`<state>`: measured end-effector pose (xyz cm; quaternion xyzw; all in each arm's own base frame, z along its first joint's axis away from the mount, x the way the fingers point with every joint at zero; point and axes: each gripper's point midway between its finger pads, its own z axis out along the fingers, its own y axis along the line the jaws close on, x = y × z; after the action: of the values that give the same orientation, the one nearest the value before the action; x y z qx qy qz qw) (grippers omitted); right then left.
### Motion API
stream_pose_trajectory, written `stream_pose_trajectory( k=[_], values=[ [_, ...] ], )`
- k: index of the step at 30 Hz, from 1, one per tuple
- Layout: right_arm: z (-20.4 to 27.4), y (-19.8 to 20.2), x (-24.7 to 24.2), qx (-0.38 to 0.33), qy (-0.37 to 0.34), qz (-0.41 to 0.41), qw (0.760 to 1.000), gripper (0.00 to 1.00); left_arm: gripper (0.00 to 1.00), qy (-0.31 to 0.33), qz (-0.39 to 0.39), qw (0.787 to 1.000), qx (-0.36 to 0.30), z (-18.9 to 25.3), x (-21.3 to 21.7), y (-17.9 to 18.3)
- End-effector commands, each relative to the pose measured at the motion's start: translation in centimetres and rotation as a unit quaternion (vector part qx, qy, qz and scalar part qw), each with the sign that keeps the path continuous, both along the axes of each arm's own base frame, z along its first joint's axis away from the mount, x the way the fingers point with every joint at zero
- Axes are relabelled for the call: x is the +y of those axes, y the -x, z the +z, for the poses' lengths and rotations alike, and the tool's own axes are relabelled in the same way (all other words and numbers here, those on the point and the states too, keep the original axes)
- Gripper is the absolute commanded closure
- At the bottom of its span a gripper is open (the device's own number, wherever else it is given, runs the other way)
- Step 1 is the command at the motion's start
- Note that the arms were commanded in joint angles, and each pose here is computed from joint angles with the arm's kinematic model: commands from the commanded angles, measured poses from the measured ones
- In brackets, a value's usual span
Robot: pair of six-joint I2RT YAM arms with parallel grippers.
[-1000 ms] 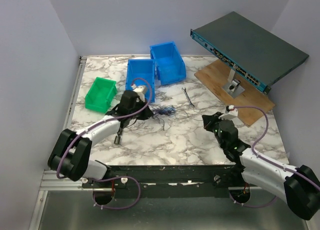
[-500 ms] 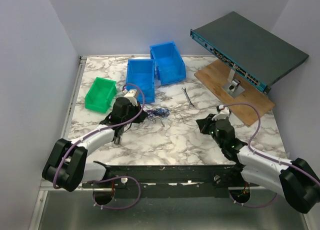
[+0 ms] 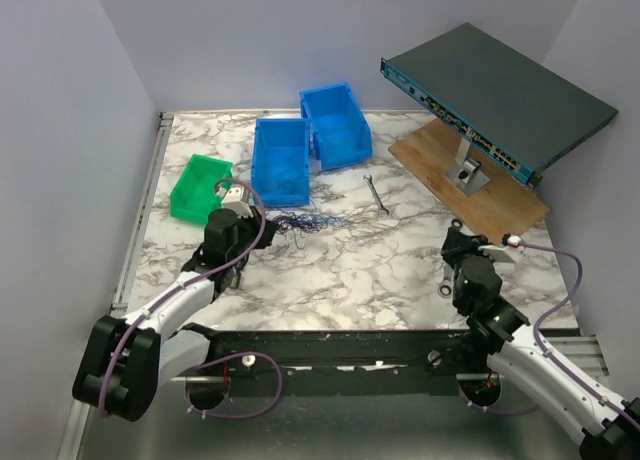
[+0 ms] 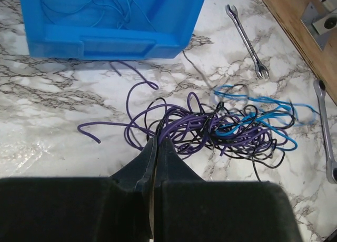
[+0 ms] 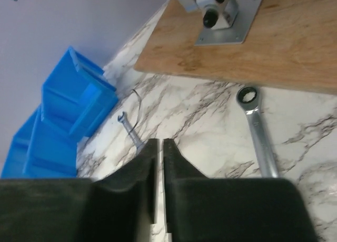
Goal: Untangle the cables
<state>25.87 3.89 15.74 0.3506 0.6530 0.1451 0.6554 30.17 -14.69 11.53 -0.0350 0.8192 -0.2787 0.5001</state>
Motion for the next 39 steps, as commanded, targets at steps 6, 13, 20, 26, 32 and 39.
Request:
stream_pose_trajectory(
  k=[6,13,20,26,32,39],
  values=[
    [0.8,1.7,14.2,-0.049,0.140,0.417,0.897,0.19,1.00,0.050,-0.206,0.976,-0.053,3.4,-7.2,1.2],
    [1.2,2.8,22.0,-0.035,0.138,0.607,0.782,0.20,1.00,0.033,-0.321,0.944,-0.070,4.3,-12.3,4.0],
    [0.7,1.9,23.7,-0.030,0.135,0.632,0.762,0.21,1.00,0.036,-0.350,0.933,-0.069,4.3,-13.5,5.0],
    [-0.8,2.6,24.7,-0.009,0.118,0.663,0.739,0.57,1.00,0.040,-0.350,0.934,-0.065,4.3,-13.7,4.9],
    [-2.4,-0.8,20.2,0.050,0.128,0.516,0.846,0.99,1.00,0.027,-0.256,0.966,-0.034,2.9,-10.8,2.4],
    [-5.2,-2.9,5.6,0.152,0.100,0.110,0.977,0.99,1.00,0.053,-0.060,0.996,0.038,-0.4,-2.0,-1.0]
  ],
)
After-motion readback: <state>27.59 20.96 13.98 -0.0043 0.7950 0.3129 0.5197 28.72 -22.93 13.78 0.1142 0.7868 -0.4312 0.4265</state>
